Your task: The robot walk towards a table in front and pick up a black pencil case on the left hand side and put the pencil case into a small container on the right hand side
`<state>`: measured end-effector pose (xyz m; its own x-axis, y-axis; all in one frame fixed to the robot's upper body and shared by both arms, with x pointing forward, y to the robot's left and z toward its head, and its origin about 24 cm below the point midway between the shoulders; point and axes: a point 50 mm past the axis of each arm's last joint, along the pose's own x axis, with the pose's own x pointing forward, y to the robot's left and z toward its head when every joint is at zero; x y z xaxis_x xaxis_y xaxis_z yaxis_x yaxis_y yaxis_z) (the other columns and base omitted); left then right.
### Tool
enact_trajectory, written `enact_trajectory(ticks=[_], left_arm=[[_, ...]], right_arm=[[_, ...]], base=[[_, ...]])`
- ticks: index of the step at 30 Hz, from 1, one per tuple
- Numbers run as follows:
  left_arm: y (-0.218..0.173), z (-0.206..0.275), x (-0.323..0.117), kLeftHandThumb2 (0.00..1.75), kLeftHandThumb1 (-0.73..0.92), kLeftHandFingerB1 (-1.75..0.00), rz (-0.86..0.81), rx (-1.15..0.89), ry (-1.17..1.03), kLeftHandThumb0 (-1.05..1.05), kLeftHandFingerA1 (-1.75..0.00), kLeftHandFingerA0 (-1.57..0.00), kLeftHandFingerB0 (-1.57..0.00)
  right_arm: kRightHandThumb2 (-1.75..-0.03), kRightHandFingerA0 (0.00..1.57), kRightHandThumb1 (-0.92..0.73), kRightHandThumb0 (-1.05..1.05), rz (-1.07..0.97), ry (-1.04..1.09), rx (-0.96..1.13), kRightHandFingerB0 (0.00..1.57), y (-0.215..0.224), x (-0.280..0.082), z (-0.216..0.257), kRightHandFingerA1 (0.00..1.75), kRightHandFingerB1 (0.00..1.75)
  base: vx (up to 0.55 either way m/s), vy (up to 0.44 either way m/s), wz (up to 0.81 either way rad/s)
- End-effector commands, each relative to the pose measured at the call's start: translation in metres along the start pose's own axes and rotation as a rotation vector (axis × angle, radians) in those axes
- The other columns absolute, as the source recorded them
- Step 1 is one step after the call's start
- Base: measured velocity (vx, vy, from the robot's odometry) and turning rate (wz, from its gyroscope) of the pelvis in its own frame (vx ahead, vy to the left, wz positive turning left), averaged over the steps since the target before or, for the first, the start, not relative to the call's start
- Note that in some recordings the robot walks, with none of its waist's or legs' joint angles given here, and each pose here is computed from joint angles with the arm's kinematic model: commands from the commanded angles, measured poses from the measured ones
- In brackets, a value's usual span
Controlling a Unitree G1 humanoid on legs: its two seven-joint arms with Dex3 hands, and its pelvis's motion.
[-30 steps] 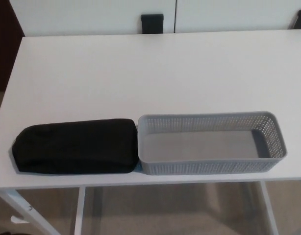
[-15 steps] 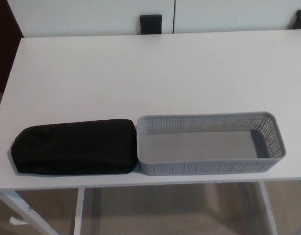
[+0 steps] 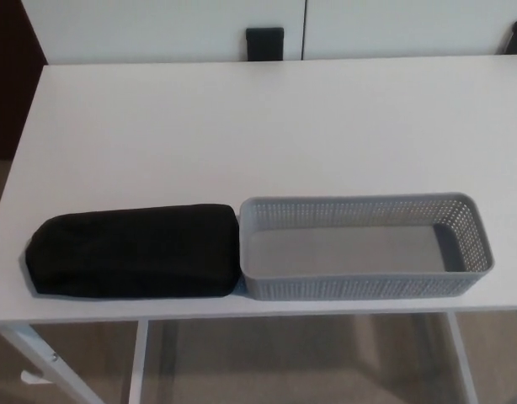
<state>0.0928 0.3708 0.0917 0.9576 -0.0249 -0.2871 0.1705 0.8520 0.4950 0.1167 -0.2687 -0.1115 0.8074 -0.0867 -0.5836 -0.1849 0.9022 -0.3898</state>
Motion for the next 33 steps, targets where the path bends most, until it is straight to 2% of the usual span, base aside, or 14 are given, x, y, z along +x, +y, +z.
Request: enact_trajectory(ticks=[1, 2, 3, 5, 6, 8, 9, 10, 13, 14, 15, 16, 18, 33], left_arm=[[0.0, 0.191, -0.006, 0.86, 0.31, -0.49, -0.122, 0.15, -0.911, -0.3, -0.51, 0.0, 0.0], [-0.001, 0.194, 0.003, 0.73, 0.34, -0.36, -0.103, 0.209, -0.893, -0.5, -0.35, 0.0, -0.02], [-0.002, 0.198, 0.022, 0.63, 0.47, -0.29, -0.081, 0.317, -0.865, -0.52, -0.3, -0.08, -0.1], [-0.003, 0.202, 0.039, 0.58, 0.5, -0.25, -0.102, 0.385, -0.857, -0.42, -0.26, -0.08, -0.1], [-0.004, 0.205, 0.049, 0.74, 0.31, -0.43, -0.118, 0.417, -0.849, -0.37, -0.42, 0.0, -0.04], [-0.007, 0.21, 0.068, 0.74, 0.31, -0.41, -0.122, 0.525, -0.804, -0.41, -0.42, -0.03, -0.02], [-0.011, 0.212, 0.079, 0.88, 0.35, -0.49, -0.136, 0.567, -0.771, -0.27, -0.5, 0.0, 0.0], [-0.014, 0.213, 0.087, 0.71, 0.29, -0.39, -0.149, 0.599, -0.744, -0.4, -0.37, -0.02, -0.02], [-0.027, 0.212, 0.116, 0.7, 0.29, -0.27, -0.26, 0.693, -0.519, -0.39, -0.25, 0.0, -0.02], [-0.03, 0.212, 0.122, 0.67, 0.39, -0.22, -0.285, 0.706, -0.47, -0.41, -0.2, -0.02, -0.02], [-0.031, 0.212, 0.125, 0.67, 0.39, -0.22, -0.3, 0.719, -0.442, -0.41, -0.2, -0.02, -0.02], [-0.033, 0.21, 0.132, 0.69, 0.3, -0.22, -0.323, 0.722, -0.398, -0.42, -0.21, 0.0, 0.0], [-0.034, 0.208, 0.148, 0.68, 0.34, -0.09, -0.353, 0.731, -0.313, -0.53, -0.1, 0.0, 0.0], [-0.058, 0.173, 0.196, 0.84, 0.41, 0.0, -0.509, 0.832, 0.075, -0.74, -0.02, 0.0, 0.0]], right_arm=[[-0.57, 0.71, -0.57, -0.37, -0.048, 0.036, 0.043, 0.61, -0.018, -0.002, -0.006, 0.56, 0.43], [-0.58, 0.67, -0.57, -0.4, -0.047, 0.039, 0.026, 0.58, -0.019, -0.003, -0.007, 0.53, 0.42], [-0.58, 0.68, -0.58, -0.39, -0.047, 0.044, 0.0, 0.59, -0.02, -0.005, -0.009, 0.54, 0.41], [-0.58, 0.65, -0.58, -0.38, -0.047, 0.047, 0.012, 0.57, -0.021, -0.004, -0.009, 0.53, 0.41], [-0.58, 0.67, -0.57, -0.38, -0.049, 0.048, 0.022, 0.57, -0.02, -0.004, -0.008, 0.54, 0.42], [-0.57, 0.68, -0.57, -0.37, -0.054, 0.046, 0.031, 0.58, -0.02, -0.003, -0.008, 0.54, 0.42], [-0.58, 0.7, -0.57, -0.37, -0.056, 0.047, 0.037, 0.59, -0.019, -0.003, -0.008, 0.55, 0.42], [-0.58, 0.72, -0.57, -0.37, -0.058, 0.05, 0.042, 0.6, -0.019, -0.003, -0.008, 0.55, 0.42], [-0.58, 0.73, -0.57, -0.38, -0.064, 0.064, 0.058, 0.6, -0.019, -0.003, -0.009, 0.54, 0.42], [-0.58, 0.73, -0.57, -0.38, -0.066, 0.061, 0.062, 0.6, -0.019, -0.003, -0.009, 0.54, 0.43], [-0.58, 0.73, -0.57, -0.38, -0.067, 0.059, 0.064, 0.6, -0.02, -0.003, -0.009, 0.54, 0.43], [-0.58, 0.72, -0.57, -0.37, -0.069, 0.057, 0.068, 0.61, -0.02, -0.003, -0.008, 0.55, 0.43], [-0.58, 0.72, -0.57, -0.37, -0.073, 0.053, 0.075, 0.6, -0.021, 0.0, -0.006, 0.54, 0.43], [-0.58, 0.76, -0.57, -0.38, -0.09, 0.043, 0.08, 0.62, -0.023, 0.002, -0.003, 0.58, 0.42]], base=[[0.0, 0.0, 0.0], [0.0, 0.0, 0.0], [0.0, 0.0, 0.0], [0.0, 0.0, 0.0], [0.0, 0.0, 0.0], [0.0, 0.0, 0.0], [0.0, 0.0, 0.0], [0.0, 0.0, 0.0], [0.0, 0.0, 0.0], [0.0, 0.0, 0.0], [0.0, 0.0, 0.0], [0.0, 0.0, 0.0], [0.0, 0.0, 0.0], [0.0, 0.0, 0.0]])
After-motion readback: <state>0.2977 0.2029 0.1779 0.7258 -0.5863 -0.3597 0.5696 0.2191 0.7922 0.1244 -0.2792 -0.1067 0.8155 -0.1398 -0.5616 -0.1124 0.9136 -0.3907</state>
